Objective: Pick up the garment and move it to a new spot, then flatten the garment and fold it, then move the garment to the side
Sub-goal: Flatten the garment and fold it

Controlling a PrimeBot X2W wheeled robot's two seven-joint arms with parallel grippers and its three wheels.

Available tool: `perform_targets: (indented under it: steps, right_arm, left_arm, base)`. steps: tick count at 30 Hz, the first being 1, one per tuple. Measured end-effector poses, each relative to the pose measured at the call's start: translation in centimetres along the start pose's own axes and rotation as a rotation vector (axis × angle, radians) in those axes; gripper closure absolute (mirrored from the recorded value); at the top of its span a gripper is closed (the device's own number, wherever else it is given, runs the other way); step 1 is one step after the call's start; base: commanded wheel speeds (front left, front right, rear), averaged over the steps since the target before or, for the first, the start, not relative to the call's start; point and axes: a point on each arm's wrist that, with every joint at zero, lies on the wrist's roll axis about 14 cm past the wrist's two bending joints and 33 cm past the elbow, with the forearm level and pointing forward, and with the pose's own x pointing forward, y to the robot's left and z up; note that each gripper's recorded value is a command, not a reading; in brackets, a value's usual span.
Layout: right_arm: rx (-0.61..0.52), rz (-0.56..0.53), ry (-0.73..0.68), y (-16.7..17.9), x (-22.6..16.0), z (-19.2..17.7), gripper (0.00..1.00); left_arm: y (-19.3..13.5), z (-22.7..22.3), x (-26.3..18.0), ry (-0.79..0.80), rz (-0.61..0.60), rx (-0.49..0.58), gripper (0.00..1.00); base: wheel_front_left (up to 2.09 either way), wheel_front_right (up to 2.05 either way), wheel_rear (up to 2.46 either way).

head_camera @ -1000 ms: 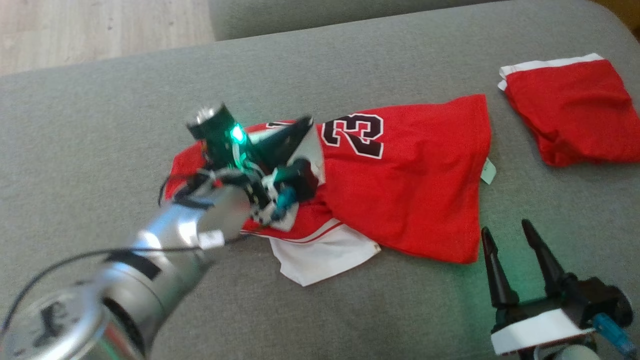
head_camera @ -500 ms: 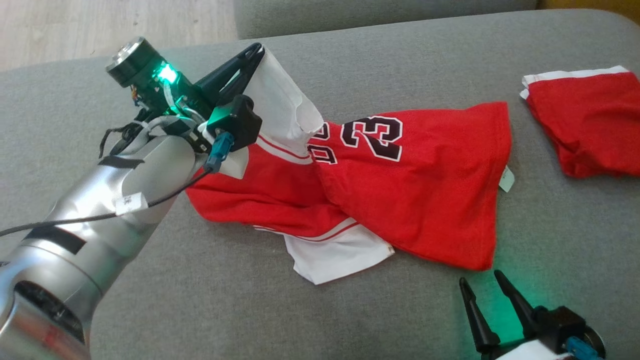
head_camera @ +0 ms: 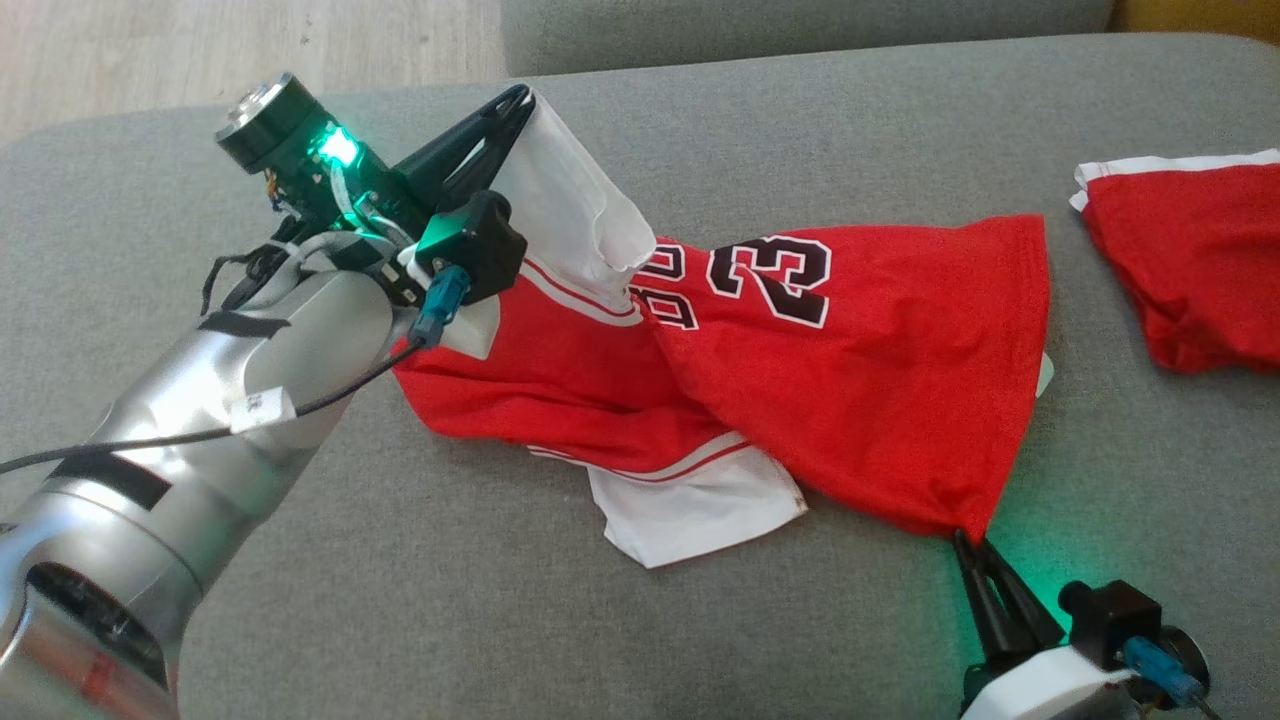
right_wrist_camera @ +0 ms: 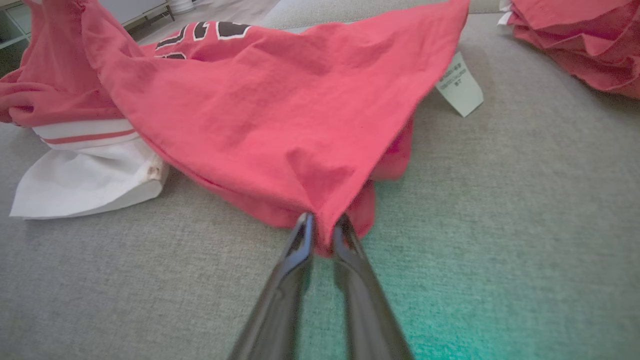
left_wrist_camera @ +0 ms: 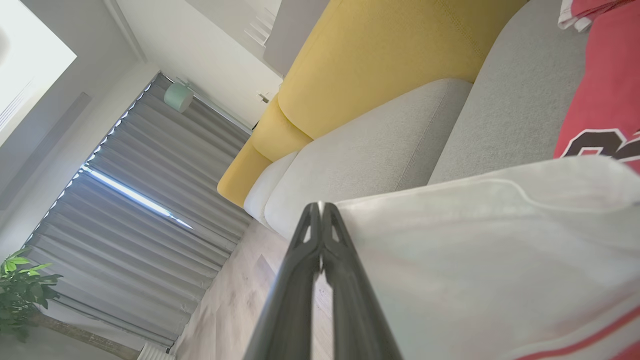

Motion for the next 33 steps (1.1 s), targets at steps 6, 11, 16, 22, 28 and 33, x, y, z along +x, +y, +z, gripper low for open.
perform_targets:
  steps: [6, 11, 16, 22, 28, 33]
  right_arm:
    - [-0.007, -0.006, -0.004, -0.1, -0.4, 0.0, 1.0]
    - [-0.03, -0.008, -0.087, -0.4, -0.9, 2.5, 1.0]
    - [-0.084, -0.036, -0.27, -2.4, -2.2, 8.5, 1.0]
    - [-0.228, -0.063, -0.471, -4.9, -5.5, 18.3, 1.0]
    - [-0.321, -0.026, -0.691, -4.0, -9.0, 30.0, 1.0]
    - [-0.394, 0.018, -0.751, -3.0, -9.0, 36.1, 1.0]
  left_arm:
    - [0.8, 0.4, -0.9, 0.002, 0.019, 0.012, 1.0]
    - [1.9, 1.3, -2.1, -0.02, 0.054, 0.009, 1.0]
    - [3.7, 2.4, -4.6, -0.06, 0.105, -0.007, 1.0]
    - [8.2, 6.9, -7.6, -0.192, 0.207, -0.005, 1.0]
    - [14.1, 12.3, -11.4, -0.349, 0.352, 0.018, 1.0]
    - [19.0, 15.9, -13.2, -0.442, 0.439, 0.052, 1.0]
  base:
    - [0.0, 0.0, 0.0]
    - [0.0, 0.0, 0.0]
    - [0.0, 0.0, 0.0]
    - [0.0, 0.0, 0.0]
    - [0.0, 0.0, 0.0]
    - [0.0, 0.0, 0.0]
